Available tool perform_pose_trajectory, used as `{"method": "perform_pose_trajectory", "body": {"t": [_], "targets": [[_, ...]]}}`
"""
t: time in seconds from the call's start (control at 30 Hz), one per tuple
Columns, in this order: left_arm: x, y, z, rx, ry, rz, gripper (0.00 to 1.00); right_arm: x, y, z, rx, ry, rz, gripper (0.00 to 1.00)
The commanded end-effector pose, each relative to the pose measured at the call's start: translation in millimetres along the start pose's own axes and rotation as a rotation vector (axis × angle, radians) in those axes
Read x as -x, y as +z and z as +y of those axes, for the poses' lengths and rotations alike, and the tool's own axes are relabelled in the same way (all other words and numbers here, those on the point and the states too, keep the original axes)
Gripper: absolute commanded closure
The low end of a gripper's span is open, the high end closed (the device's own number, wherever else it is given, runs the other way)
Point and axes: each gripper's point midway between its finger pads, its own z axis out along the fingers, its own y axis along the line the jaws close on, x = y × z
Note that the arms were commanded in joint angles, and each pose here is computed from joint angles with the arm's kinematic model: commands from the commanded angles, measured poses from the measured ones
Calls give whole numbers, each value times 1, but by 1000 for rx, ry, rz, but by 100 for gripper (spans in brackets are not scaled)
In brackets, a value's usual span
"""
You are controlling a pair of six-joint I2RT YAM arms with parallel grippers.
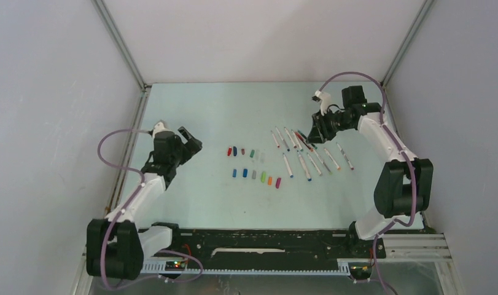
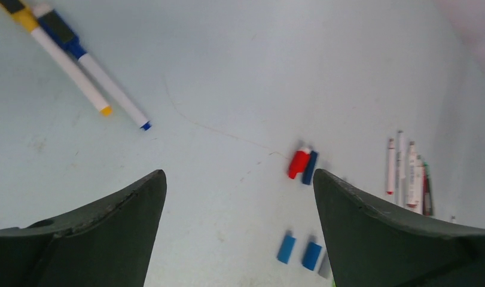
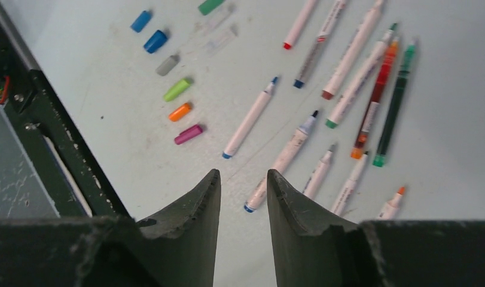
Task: Open the pen caps
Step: Place the pen at the center of the board, then pick up the pen from the center of the board.
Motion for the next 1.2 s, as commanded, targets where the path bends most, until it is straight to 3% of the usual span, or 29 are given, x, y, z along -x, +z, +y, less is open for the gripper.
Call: {"method": "perform_pose_trajectory", "body": {"t": [0.0,0.3,0.5,1.17], "targets": [[4,18,3,18,-43,82,9,13,-5,15,61,-76,-91,63],[8,55,54,349,-2,197,28,8,-5,10,82,-45,-92,63],[6,67,67,490,4,281,52,6,-5,8,92,-31,-95,63],[18,90,90,597,-5,296,55,4,-4,6,103,-19,-92,64]]}}
